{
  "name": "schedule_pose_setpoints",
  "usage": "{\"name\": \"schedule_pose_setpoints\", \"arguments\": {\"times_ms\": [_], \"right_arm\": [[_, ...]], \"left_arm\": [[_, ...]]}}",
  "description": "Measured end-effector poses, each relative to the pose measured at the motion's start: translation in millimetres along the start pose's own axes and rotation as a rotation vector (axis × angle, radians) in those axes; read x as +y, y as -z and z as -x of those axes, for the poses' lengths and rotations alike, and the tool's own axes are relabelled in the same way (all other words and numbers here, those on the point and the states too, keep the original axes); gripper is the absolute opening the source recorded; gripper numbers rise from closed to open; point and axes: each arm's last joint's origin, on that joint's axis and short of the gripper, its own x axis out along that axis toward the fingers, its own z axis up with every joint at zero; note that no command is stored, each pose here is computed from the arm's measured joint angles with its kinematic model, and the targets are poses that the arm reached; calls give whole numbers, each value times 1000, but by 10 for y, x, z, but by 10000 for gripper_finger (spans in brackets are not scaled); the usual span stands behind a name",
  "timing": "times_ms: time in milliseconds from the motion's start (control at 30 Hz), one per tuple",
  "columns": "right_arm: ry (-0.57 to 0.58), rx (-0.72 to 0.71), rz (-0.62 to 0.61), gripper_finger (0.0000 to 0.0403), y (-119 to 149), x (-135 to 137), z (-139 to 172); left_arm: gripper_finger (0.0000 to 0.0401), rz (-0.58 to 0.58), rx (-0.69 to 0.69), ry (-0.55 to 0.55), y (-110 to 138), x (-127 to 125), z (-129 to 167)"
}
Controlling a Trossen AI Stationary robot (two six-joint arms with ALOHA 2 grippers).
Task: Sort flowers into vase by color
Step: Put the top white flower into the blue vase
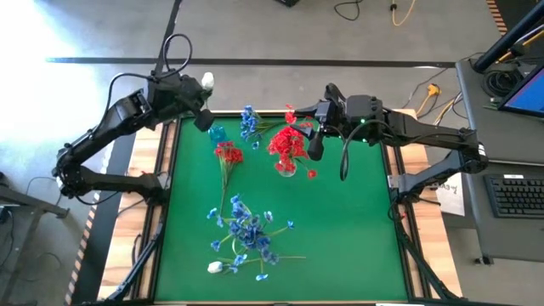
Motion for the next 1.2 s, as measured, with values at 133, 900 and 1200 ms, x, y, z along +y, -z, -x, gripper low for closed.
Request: {"name": "schedule_pose_setpoints", "arguments": {"times_ms": [133,900,1200], "right_arm": [[0,2,-1,194,6,2,-4],[-1,9,-8,194,29,7,-15],[-1,9,-5,194,28,7,-15]], "left_arm": [[1,1,1,12,-11,5,18],[1,41,65,49,13,-18,-20],[1,52,53,54,3,-17,-17]]}}
